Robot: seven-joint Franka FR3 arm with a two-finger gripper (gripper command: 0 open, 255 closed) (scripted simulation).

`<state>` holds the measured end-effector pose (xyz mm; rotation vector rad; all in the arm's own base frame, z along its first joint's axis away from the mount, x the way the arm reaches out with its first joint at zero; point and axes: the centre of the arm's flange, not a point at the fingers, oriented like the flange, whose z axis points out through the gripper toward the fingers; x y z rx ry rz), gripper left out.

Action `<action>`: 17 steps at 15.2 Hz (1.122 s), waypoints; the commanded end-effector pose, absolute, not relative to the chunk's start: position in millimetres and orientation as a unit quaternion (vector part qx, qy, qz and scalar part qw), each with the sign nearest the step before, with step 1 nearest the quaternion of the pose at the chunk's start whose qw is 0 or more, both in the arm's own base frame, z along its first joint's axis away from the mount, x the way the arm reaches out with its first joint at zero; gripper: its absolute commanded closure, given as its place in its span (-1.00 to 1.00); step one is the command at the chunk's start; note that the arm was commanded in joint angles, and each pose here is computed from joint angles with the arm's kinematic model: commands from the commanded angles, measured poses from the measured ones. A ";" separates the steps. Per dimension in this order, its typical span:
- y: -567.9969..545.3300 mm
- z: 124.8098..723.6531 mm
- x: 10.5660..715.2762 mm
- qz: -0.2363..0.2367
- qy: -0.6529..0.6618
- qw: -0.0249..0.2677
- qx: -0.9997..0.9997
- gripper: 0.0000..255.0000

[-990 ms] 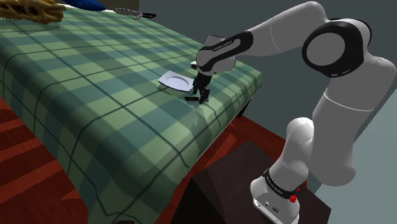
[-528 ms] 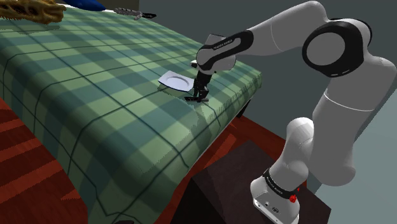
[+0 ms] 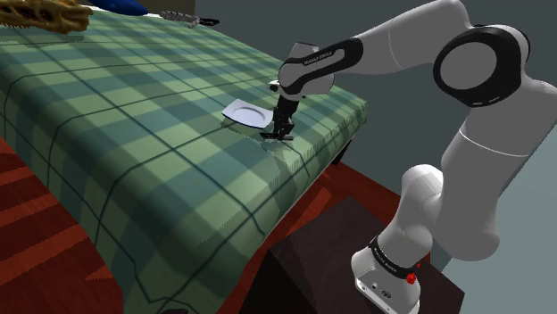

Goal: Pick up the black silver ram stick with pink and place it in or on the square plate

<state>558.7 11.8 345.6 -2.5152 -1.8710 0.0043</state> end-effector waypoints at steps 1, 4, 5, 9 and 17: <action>11.2 356.1 558.8 0.002 -0.597 0.003 -0.802 1.00; 11.2 371.9 558.8 0.002 -0.597 0.003 -0.802 1.00; 11.2 377.2 558.8 0.002 -0.597 0.003 -0.802 1.00; 11.2 398.3 558.8 0.002 -0.597 0.003 -0.802 1.00; 14.0 427.5 585.0 0.002 -0.597 0.003 -0.802 1.00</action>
